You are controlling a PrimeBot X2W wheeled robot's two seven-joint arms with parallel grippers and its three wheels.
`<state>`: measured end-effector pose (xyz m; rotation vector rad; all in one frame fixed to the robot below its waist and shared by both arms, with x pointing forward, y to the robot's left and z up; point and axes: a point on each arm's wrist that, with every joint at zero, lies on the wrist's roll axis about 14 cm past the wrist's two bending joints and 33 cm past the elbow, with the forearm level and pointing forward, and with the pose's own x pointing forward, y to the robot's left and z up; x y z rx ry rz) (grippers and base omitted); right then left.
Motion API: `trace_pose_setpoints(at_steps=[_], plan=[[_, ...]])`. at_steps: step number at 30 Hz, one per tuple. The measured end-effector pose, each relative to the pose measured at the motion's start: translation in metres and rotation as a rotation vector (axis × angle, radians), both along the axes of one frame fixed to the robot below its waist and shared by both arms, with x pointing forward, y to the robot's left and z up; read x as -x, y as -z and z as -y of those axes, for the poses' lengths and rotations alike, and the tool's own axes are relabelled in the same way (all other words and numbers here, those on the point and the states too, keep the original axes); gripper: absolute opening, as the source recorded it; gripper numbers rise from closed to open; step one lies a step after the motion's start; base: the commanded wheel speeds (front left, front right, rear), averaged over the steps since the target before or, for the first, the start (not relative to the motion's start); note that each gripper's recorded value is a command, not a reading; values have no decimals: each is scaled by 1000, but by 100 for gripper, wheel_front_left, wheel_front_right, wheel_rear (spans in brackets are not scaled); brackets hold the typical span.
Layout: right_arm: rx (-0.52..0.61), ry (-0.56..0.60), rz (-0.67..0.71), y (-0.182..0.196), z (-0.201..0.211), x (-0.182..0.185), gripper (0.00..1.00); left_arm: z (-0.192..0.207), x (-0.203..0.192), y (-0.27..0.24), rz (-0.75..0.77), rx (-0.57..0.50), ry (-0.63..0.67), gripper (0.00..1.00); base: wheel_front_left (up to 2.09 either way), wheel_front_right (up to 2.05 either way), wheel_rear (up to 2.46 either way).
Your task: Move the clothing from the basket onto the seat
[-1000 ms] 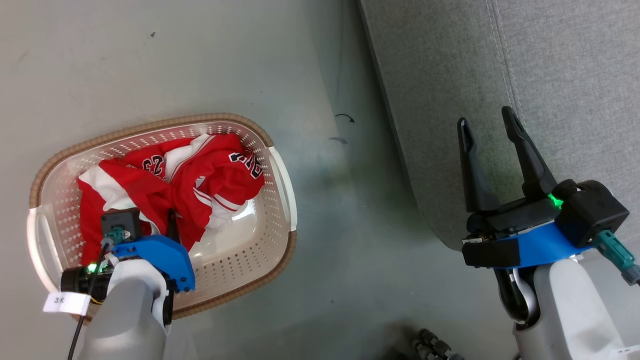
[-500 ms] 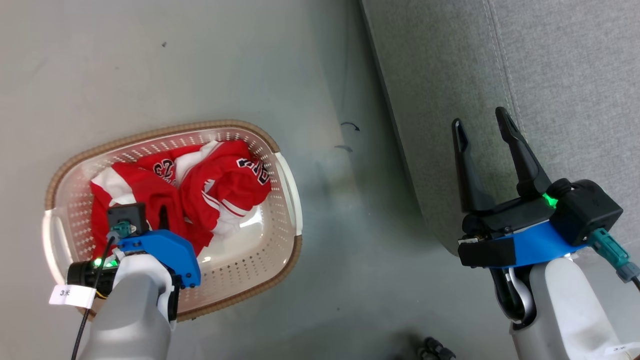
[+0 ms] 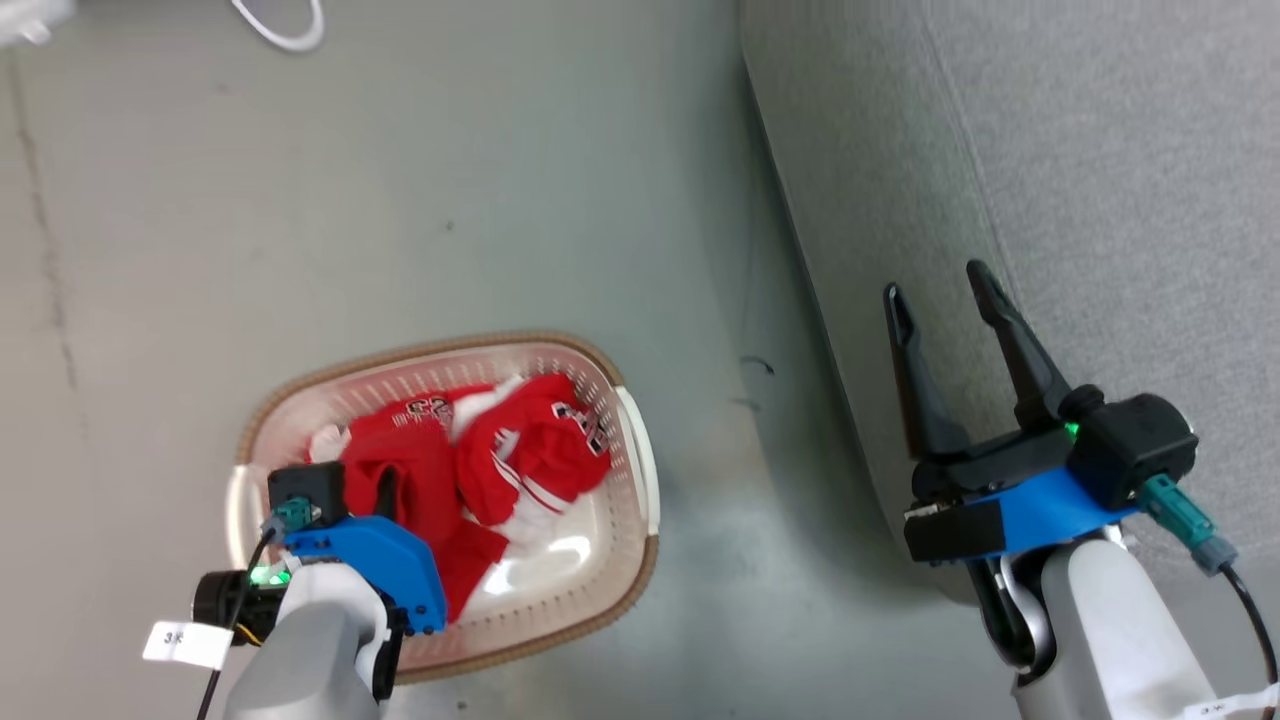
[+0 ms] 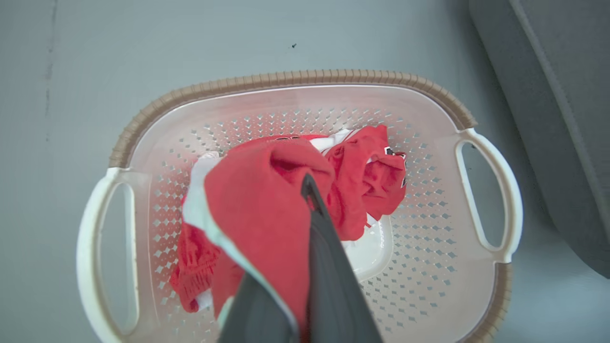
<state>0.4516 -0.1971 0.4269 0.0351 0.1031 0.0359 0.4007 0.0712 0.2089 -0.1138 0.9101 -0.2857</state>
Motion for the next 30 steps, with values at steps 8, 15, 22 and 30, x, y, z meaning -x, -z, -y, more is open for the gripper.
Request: trace_pose_setpoints(at_steps=[8, 15, 22, 30], plan=[[-15, -33, 69, -33, -15, 15, 100, -8, -11, -61, 158, 40, -28, 0, 0, 0, 0], [-40, -56, 128, -59, -26, 30, 100, 2, -26, -133, 380, 94, 0, 0, 0, 0, 0], [-58, -101, 182, -81, -43, 42, 100, 35, -30, -206, 580, 172, 109, 0, 0, 0, 0], [-64, -153, 203, -93, -61, 49, 100, 67, -34, -279, 729, 235, 211, 0, 0, 0, 0]])
